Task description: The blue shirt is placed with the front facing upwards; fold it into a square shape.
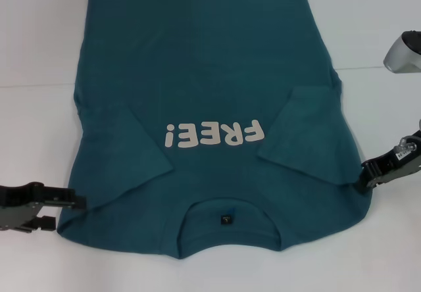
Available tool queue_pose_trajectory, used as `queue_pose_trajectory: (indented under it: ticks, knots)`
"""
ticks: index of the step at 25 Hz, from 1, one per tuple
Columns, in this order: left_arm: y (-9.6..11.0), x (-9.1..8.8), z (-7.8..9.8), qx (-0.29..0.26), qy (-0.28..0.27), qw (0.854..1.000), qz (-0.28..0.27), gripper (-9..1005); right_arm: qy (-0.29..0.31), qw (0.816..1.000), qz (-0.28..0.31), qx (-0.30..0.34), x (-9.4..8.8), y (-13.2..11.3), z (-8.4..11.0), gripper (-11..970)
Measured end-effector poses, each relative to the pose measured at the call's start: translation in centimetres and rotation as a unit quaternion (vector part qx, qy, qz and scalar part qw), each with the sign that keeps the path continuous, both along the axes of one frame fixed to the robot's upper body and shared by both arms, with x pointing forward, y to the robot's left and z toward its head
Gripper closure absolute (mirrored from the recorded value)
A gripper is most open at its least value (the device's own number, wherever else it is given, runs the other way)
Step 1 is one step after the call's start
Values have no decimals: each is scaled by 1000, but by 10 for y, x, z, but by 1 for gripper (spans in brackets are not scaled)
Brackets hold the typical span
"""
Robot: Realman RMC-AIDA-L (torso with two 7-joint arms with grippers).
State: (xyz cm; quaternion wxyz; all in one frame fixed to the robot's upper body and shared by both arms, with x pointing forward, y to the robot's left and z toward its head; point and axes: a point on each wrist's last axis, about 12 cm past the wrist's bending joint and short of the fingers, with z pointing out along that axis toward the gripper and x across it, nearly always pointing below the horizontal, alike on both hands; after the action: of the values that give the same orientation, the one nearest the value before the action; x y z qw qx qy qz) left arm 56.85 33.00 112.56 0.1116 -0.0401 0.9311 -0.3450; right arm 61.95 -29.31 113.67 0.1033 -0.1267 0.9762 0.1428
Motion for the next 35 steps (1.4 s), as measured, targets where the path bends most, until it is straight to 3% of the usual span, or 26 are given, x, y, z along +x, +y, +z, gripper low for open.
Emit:
queue_pose_trajectory:
  ticks: [10, 20, 35]
  knots:
    - [8, 6, -9, 45, -15, 999, 15, 153, -3, 1000, 6, 4, 1, 2, 1, 920]
    - [-3, 13, -18, 79, -6, 997, -18, 153, -6, 1000, 9, 6, 3, 4, 3, 921]
    - [-11, 24, -16, 82, -16, 996, -11, 154, -8, 1000, 11, 4, 3, 4, 3, 921]
